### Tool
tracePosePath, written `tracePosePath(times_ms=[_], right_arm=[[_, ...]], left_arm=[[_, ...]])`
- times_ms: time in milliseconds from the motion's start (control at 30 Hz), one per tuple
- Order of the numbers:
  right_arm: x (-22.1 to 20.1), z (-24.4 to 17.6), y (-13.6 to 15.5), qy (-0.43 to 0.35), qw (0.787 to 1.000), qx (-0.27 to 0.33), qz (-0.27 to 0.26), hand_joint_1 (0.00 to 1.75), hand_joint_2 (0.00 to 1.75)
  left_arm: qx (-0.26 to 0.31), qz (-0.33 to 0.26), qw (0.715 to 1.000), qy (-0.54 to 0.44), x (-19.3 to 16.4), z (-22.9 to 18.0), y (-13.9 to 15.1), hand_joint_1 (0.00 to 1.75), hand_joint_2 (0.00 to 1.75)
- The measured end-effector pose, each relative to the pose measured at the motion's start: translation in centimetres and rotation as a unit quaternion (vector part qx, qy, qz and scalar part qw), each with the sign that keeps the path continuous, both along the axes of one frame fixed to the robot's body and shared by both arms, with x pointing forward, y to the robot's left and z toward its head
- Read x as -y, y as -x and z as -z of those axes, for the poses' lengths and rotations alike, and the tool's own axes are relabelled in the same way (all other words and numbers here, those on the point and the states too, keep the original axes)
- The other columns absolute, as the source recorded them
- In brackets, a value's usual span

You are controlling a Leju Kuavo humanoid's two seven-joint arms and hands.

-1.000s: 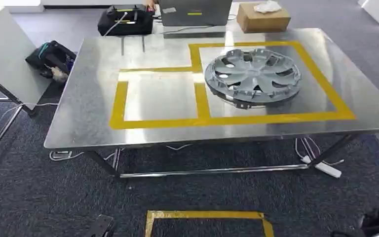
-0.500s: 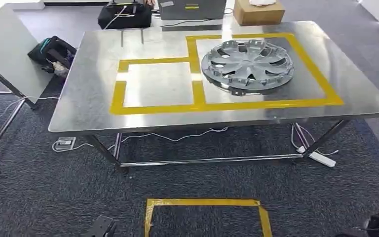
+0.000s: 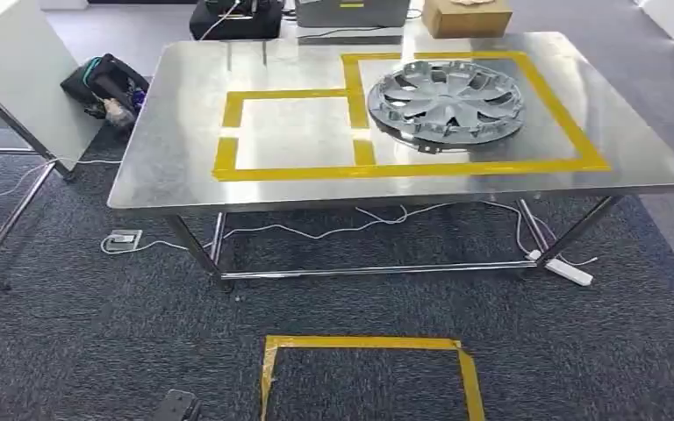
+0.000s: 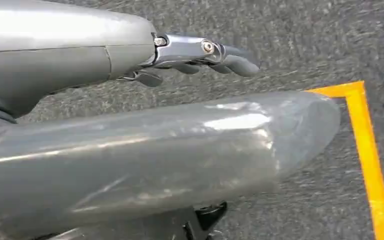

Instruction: Take the parts from the cabinet and place them on the table.

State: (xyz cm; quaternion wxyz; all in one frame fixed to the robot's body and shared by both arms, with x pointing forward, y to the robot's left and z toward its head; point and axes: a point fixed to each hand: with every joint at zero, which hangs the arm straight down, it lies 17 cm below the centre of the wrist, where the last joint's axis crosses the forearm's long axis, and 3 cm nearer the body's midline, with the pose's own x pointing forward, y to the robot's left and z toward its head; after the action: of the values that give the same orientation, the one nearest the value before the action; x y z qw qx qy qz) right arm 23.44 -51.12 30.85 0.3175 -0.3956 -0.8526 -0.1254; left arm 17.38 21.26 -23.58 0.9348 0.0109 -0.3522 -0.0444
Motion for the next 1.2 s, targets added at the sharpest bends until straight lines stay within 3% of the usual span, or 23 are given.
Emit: tracePosePath(times_ms=[67,100,133,200,233,333,433,633,700,867,967,1100,1200], right_arm=[[0.8,0.6,0.1,-0.010,1.000,-0.012,0.017,0.00,0.00],[5.1,5.8,0.1,-0.083,0.992,-0.074,0.064,0.00,0.00],[10.6,17.5,2.3,-0.187,0.960,-0.161,0.133,0.00,0.00],[12.4,25.4,5.2,-0.251,0.925,-0.214,0.187,0.00,0.00],[12.2,30.4,7.2,-0.295,0.896,-0.251,0.217,0.00,0.00],[9.5,38.9,10.3,-0.375,0.839,-0.314,0.237,0.00,0.00],[7.4,42.9,11.7,-0.423,0.804,-0.338,0.244,0.00,0.00],[0.0,51.1,14.2,-0.529,0.689,-0.438,0.231,0.00,0.00],[-3.5,53.5,15.2,-0.562,0.641,-0.477,0.216,0.00,0.00],[-10.8,56.7,16.1,-0.601,0.560,-0.545,0.166,0.00,0.00],[-15.1,57.3,14.2,-0.615,0.540,-0.563,0.111,0.00,0.00],[-17.1,57.6,13.9,-0.612,0.534,-0.577,0.086,0.00,0.00],[-17.7,57.4,13.1,-0.604,0.541,-0.582,0.066,0.00,0.00]], left_arm=[[0.000,0.000,1.000,0.000,0.0,0.0,0.0,0.00,0.00],[-0.002,-0.002,1.000,0.000,0.0,0.0,0.0,0.00,0.00],[-0.008,-0.002,1.000,0.000,0.0,0.2,0.6,0.00,0.00],[-0.009,0.000,1.000,0.000,0.1,0.3,0.8,0.00,0.00],[-0.009,0.000,1.000,0.000,0.1,0.3,0.8,0.00,0.00],[-0.009,0.000,1.000,0.000,0.1,0.3,0.8,0.00,0.00],[-0.008,0.000,1.000,0.000,0.1,0.2,0.6,0.00,0.00],[-0.003,-0.004,1.000,-0.007,-0.3,0.1,0.2,0.00,0.00],[-0.004,-0.002,1.000,-0.008,-0.2,0.2,0.3,0.00,0.00],[-0.004,0.007,1.000,-0.009,0.0,0.2,0.4,0.00,0.00],[-0.007,0.014,1.000,-0.009,0.2,0.2,0.5,0.00,0.00],[-0.008,0.017,1.000,-0.010,0.3,0.2,0.4,0.00,0.00],[-0.009,0.018,1.000,-0.010,0.3,0.3,0.5,0.00,0.00]])
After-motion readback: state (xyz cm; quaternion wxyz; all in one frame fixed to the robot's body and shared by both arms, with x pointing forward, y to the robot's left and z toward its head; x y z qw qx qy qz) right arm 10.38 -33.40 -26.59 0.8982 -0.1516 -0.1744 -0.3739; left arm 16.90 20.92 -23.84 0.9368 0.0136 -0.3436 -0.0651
